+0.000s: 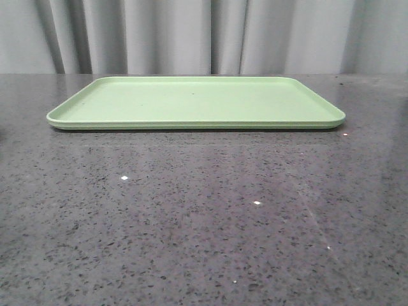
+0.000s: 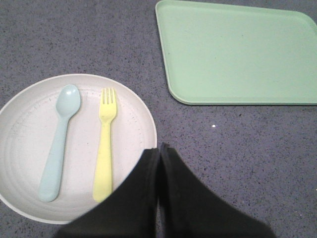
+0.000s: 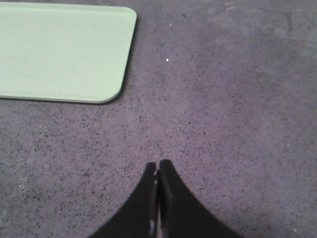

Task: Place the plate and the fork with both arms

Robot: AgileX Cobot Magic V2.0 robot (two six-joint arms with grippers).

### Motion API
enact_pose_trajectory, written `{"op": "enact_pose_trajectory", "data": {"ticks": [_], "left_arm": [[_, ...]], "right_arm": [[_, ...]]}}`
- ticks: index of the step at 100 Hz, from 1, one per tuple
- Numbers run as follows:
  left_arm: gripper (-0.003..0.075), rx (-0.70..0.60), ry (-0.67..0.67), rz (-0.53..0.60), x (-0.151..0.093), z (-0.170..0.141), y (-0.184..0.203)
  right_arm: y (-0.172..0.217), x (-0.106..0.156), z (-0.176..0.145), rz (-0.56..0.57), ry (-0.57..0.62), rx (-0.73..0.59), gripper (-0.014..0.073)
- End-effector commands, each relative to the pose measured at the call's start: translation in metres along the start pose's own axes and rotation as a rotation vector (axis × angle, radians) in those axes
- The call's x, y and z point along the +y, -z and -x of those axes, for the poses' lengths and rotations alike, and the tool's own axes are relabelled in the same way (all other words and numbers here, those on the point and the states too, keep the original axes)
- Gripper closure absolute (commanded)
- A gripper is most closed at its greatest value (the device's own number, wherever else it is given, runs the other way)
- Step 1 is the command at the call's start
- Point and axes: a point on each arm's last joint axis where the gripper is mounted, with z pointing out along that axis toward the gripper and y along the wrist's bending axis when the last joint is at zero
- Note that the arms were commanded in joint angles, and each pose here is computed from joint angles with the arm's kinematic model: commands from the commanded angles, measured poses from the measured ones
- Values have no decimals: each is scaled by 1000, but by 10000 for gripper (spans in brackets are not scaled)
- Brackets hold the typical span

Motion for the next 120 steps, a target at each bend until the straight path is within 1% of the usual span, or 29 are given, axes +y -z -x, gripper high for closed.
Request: {"op": "enact_pose_trajectory", "data": {"ticks": [1, 33, 38, 43, 47, 52, 55, 57, 62, 64, 65, 69, 74, 81, 104, 112, 120], "left_arm": [[741, -59, 6, -19, -3, 14, 0], [738, -31, 9, -14, -3, 15, -7], [731, -31, 9, -14, -3, 15, -7], [702, -29, 4, -14, -3, 15, -7], [657, -25, -4, -13, -3, 15, -7], [578, -18, -21, -12, -3, 14, -7], [507, -15, -25, -12, -3, 14, -7], [477, -9, -27, -12, -3, 13, -7], [348, -2, -28, -10, -2, 12, -7], [317, -1, -31, -8, -2, 12, -7], [287, -1, -31, -8, -2, 12, -7], [212, 0, -32, -6, -2, 12, -7], [164, -6, -34, -3, -2, 13, -7], [156, -12, -38, 1, -1, 13, -7], [156, -39, -39, 2, -2, 16, -7], [156, -56, -64, 38, 2, 18, -7], [156, -91, -112, 107, 8, 21, -6]], "right_arm": [[0, 0, 15, -4, 5, -57, 715], [-2, -1, 16, -15, 13, -58, 710], [-2, -1, 16, -15, 13, -58, 694], [-2, -1, 16, -15, 13, -58, 650], [-2, -1, 16, -15, 13, -58, 595], [-2, -1, 16, -15, 13, -59, 510], [-2, -1, 16, -15, 13, -59, 440], [-2, -1, 16, -15, 13, -59, 410], [-2, -1, 16, -15, 13, -59, 297], [-2, -1, 16, -15, 13, -59, 272], [-2, -1, 16, -15, 13, -59, 248], [-2, -1, 16, -15, 13, -60, 192], [-2, -1, 16, -15, 13, -62, 151], [-2, -1, 16, -14, 13, -64, 137], [-2, -1, 16, -14, 13, -67, 137], [-2, -1, 16, -14, 13, -67, 137], [-2, -1, 17, -14, 13, -68, 137]]}}
